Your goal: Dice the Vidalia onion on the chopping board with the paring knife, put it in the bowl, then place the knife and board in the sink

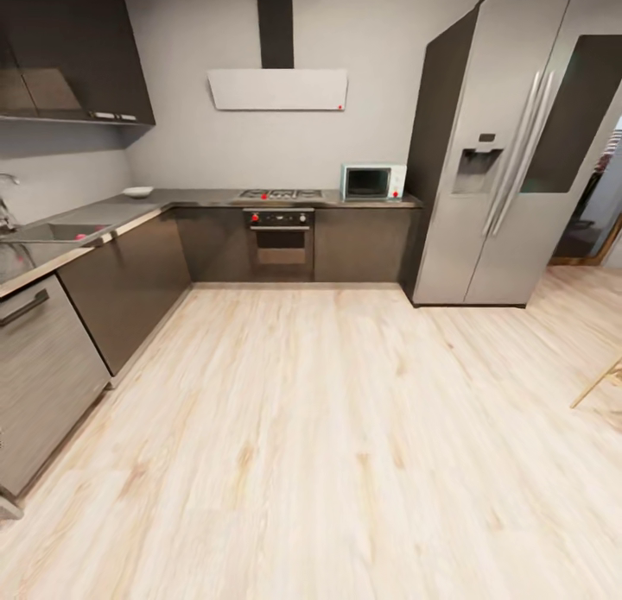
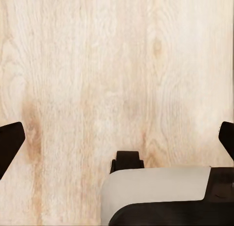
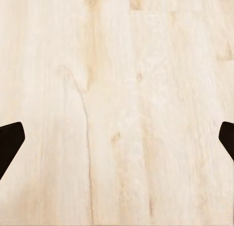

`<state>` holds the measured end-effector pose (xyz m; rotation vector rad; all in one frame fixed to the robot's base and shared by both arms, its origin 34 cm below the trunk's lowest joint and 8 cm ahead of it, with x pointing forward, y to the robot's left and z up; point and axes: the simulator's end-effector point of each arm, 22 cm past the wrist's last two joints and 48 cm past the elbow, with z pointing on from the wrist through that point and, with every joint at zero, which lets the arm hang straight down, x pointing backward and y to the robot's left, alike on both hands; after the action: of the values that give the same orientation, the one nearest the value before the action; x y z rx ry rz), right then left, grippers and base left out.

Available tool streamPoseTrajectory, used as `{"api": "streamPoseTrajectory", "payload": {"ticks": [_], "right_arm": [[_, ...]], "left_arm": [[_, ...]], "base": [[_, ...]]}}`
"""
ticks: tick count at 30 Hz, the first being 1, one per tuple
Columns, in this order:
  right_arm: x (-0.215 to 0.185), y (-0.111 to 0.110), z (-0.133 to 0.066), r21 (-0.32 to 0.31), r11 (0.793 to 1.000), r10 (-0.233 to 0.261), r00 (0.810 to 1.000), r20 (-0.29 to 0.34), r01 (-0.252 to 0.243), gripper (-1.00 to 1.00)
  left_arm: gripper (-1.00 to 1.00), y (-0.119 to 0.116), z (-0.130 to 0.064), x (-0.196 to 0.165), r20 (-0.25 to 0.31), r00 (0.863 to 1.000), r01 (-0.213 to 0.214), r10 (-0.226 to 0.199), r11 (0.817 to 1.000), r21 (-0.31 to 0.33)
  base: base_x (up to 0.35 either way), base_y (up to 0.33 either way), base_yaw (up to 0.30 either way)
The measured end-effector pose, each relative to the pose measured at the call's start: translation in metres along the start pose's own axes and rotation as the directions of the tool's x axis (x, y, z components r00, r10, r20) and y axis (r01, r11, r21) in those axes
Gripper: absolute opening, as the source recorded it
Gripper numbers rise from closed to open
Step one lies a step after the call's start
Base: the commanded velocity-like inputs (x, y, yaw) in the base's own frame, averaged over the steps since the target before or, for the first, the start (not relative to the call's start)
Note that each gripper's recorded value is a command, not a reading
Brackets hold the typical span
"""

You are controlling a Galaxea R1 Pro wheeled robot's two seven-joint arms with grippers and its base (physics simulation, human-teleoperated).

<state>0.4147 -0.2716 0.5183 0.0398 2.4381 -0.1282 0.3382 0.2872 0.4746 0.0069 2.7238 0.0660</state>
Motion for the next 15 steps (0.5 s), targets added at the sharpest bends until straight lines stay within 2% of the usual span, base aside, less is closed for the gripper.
{"api": "streamPoseTrajectory", "payload": {"ticks": [15], "right_arm": [[0.014, 0.000, -0.001, 0.000, 1.000, -0.004, 0.999, -0.033, 0.004, 1.00]], "left_arm": [[1.00, 0.001, 0.001, 0.008, -0.019, 1.000, -0.001, 0.001, 1.000, -0.002]], "base": [[0.225, -0.233, 0.209]]}}
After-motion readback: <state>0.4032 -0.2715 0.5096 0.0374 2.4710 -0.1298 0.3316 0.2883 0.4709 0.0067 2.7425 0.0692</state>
